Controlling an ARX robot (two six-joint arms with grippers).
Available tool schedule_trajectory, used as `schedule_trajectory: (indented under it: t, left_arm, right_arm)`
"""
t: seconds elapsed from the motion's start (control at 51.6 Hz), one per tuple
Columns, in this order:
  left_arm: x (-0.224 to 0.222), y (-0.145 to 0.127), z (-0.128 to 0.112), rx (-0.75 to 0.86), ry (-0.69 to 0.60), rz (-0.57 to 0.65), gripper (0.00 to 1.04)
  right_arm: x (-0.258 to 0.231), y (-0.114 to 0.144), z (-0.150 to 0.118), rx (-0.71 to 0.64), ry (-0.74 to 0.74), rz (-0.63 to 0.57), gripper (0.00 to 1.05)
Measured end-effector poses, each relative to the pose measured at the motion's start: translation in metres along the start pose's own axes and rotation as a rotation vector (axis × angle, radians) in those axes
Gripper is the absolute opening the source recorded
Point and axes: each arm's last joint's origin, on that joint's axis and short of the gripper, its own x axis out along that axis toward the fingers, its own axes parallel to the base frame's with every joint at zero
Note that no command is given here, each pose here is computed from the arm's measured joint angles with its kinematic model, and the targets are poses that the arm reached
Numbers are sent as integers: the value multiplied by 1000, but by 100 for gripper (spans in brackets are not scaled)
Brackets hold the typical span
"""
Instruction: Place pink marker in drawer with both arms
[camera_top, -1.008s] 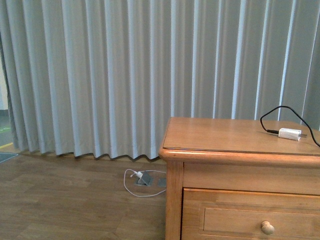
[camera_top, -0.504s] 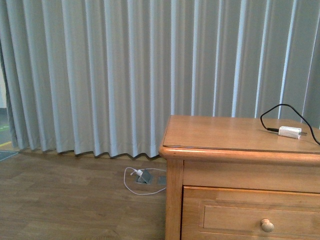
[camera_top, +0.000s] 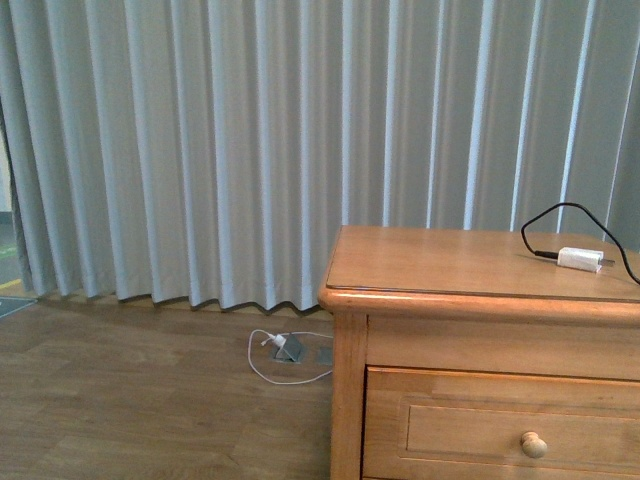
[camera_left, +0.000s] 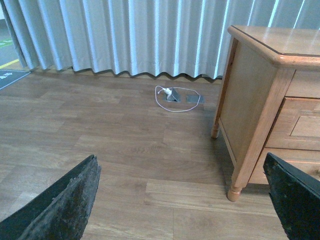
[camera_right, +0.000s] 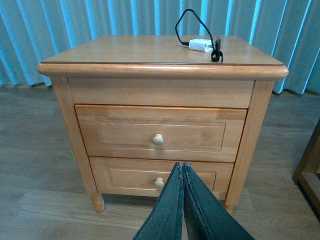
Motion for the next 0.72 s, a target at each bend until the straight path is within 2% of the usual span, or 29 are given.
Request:
schedule_trajectory:
  t: [0.039, 0.174, 0.562, 0.717]
  left_arm:
    - [0, 0, 0, 0, 0, 0, 99]
    - [0, 0, 0, 0, 0, 0, 99]
    - [0, 0, 0, 0, 0, 0, 99]
    - [0, 0, 0, 0, 0, 0, 99]
  right_arm:
    - [0, 0, 0, -1, 0, 0, 2]
    - [0, 0, 0, -1, 0, 0, 24]
    - [0, 0, 0, -1, 0, 0, 96]
    - [0, 0, 0, 0, 0, 0, 96]
